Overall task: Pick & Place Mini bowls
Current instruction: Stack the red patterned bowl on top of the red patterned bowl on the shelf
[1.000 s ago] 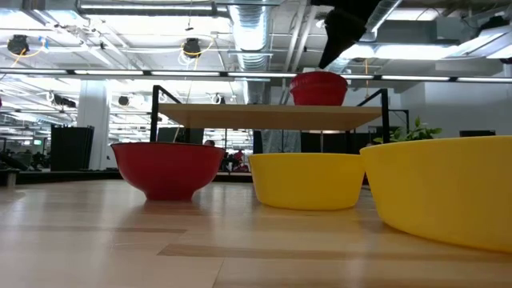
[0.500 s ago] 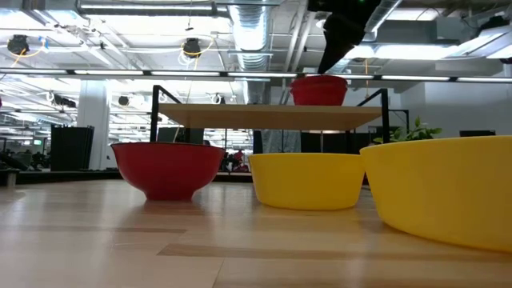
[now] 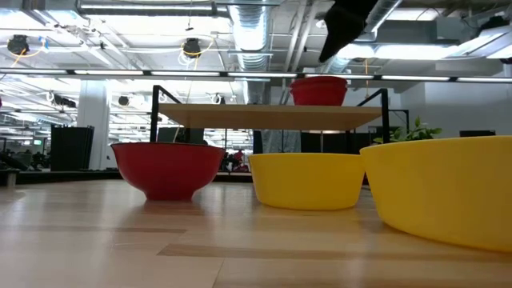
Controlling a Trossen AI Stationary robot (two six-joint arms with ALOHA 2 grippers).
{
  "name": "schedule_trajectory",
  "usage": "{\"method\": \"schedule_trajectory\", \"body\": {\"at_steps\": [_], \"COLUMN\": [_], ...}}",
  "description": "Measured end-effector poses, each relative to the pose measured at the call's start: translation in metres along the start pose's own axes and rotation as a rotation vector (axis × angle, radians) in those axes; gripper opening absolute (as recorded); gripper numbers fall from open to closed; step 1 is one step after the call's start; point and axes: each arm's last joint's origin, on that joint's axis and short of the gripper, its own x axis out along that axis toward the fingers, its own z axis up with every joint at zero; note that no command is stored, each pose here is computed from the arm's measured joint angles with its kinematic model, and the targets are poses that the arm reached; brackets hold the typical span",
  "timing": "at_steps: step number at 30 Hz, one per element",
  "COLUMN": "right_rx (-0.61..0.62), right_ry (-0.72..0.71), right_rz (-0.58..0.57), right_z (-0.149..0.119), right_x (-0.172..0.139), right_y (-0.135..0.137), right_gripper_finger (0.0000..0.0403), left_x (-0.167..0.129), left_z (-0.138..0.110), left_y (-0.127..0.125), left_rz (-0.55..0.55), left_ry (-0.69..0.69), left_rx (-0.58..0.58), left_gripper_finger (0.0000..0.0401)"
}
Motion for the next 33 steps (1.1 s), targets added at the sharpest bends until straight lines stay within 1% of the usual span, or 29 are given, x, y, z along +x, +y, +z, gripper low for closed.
{"method": "schedule_trajectory", "body": {"at_steps": [5, 9, 13, 15, 19, 22, 25, 33], "right_rx": [0.044, 0.150, 0.266, 0.288, 0.305, 0.289, 0.232, 0.112], "right_ry": [-0.054, -0.138, -0.257, -0.319, -0.409, -0.434, -0.413, -0.318], "right_rz": [-0.007, -0.009, 0.004, 0.041, 0.192, 0.298, 0.360, 0.432], "right_z": [0.004, 0.002, -0.009, -0.016, -0.028, -0.034, -0.037, -0.035], "right_x": [-0.015, -0.039, -0.073, -0.090, -0.115, -0.126, -0.130, -0.128], "right_y": [-0.013, -0.030, -0.050, -0.056, -0.060, -0.056, -0.047, -0.016], "right_gripper_finger": [0.0129, 0.0129, 0.0129, 0.0129, 0.0129, 0.0129, 0.0129, 0.0129], "left_x": [0.000, 0.001, 0.009, 0.014, 0.027, 0.035, 0.042, 0.058], "left_z": [0.000, -0.001, -0.012, -0.018, -0.033, -0.045, -0.059, -0.089], "left_y": [0.000, 0.000, 0.003, 0.004, 0.005, 0.005, 0.003, -0.009], "left_rz": [0.000, 0.003, 0.064, 0.089, 0.105, 0.108, 0.094, 0.031], "left_ry": [0.000, 0.014, 0.102, 0.156, 0.278, 0.382, 0.493, 0.708], "left_rx": [0.000, 0.002, 0.062, 0.082, 0.119, 0.150, 0.211, 0.305], "left_gripper_finger": [0.0154, 0.0154, 0.0154, 0.0154, 0.0154, 0.0154, 0.0154, 0.0154]}}
